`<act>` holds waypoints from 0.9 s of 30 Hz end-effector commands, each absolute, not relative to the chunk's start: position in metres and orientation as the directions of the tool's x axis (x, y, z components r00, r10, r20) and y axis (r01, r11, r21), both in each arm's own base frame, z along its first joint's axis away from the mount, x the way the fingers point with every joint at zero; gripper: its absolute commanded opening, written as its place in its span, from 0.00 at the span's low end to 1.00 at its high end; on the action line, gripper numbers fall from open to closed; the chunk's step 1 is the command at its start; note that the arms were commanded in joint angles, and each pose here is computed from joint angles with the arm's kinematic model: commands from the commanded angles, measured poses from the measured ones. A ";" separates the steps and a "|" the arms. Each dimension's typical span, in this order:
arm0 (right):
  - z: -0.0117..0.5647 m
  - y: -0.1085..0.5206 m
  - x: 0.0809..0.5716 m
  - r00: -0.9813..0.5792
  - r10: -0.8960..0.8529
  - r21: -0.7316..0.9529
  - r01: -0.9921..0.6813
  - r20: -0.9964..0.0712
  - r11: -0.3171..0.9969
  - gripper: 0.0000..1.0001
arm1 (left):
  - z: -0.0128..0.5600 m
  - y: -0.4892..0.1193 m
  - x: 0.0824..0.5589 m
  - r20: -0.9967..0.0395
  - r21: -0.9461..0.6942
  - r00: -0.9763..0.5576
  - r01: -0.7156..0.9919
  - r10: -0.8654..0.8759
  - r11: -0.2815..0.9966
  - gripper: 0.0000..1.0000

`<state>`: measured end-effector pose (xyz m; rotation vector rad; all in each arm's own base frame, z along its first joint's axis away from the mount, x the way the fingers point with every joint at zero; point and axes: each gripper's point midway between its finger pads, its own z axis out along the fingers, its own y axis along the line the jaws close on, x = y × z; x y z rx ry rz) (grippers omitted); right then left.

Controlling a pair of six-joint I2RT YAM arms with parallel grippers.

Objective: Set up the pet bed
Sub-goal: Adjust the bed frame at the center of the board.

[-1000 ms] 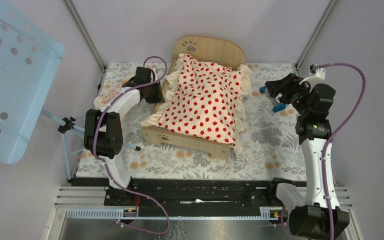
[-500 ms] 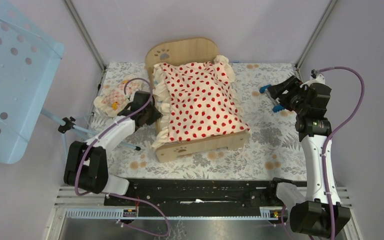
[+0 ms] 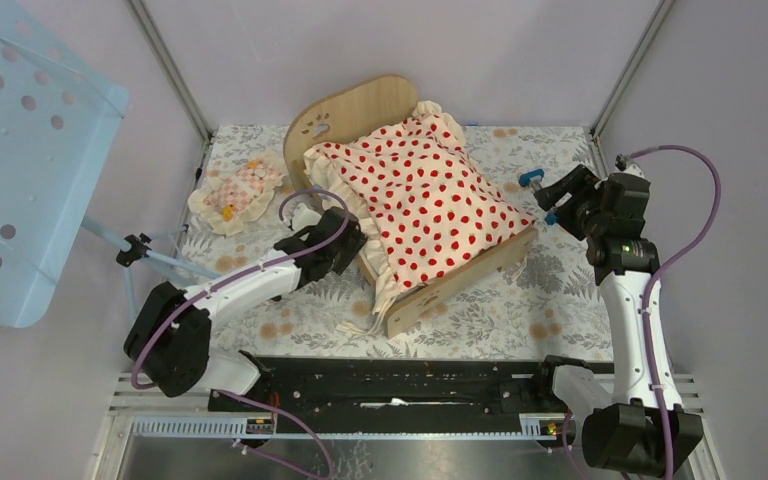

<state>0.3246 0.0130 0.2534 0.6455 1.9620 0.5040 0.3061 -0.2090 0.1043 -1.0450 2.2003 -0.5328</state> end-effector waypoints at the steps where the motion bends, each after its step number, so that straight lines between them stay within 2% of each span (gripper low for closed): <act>1: 0.255 0.009 0.311 -0.393 0.648 0.571 0.307 -0.653 0.761 0.76 | 0.171 -0.231 0.334 -0.231 -0.811 -0.357 -0.443 -0.905 0.382 0.67; 5: 0.245 0.019 0.296 -0.435 0.656 0.550 0.358 -0.617 0.755 0.76 | 0.185 -0.220 0.322 -0.324 -0.789 -0.402 -0.384 -0.856 0.479 0.72; 9: 0.221 0.057 0.271 -0.498 0.623 0.486 0.391 -0.603 0.782 0.76 | 0.209 -0.200 0.308 -0.435 -0.750 -0.408 -0.329 -0.803 0.574 0.73; 15: 0.172 0.109 0.235 -0.582 0.631 0.479 0.416 -0.512 0.773 0.73 | 0.255 -0.165 0.291 -0.601 -0.683 -0.369 -0.222 -0.709 0.695 0.73; 19: 0.168 0.127 0.235 -0.592 0.636 0.505 0.400 -0.495 0.765 0.72 | 0.264 -0.152 0.281 -0.650 -0.654 -0.355 -0.187 -0.672 0.733 0.73; 27: 0.157 0.135 0.245 -0.602 0.622 0.474 0.410 -0.500 0.779 0.69 | 0.264 -0.145 0.274 -0.674 -0.635 -0.355 -0.169 -0.648 0.754 0.74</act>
